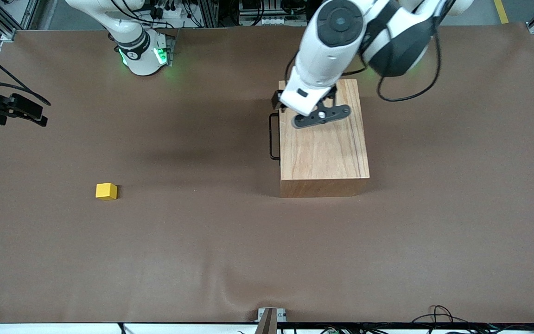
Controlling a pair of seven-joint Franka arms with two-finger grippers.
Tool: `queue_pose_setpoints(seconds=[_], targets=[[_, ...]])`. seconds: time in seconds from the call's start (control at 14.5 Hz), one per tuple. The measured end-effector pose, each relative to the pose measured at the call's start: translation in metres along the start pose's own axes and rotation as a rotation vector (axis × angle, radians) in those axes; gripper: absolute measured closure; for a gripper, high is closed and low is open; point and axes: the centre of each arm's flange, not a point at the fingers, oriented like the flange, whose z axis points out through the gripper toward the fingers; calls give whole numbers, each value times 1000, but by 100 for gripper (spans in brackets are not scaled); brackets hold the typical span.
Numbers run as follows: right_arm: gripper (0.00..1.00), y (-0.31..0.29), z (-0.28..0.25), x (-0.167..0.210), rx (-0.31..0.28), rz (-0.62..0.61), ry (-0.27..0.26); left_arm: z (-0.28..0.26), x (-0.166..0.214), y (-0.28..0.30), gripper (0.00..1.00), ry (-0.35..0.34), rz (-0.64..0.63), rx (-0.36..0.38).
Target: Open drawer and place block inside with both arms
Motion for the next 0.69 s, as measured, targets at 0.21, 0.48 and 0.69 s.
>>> queue_pose_setpoints(seconds=[0.21,0.48,0.69], targets=[[0,-8,1,3,0,-14,19,37,-17,37,0,46,-15,15],[0,-11,5,3,0,-18,15,94,-39,74,0,122,-8,97],[0,-11,7,3,-1,-18,8,124,-48,93,0,174,21,116]])
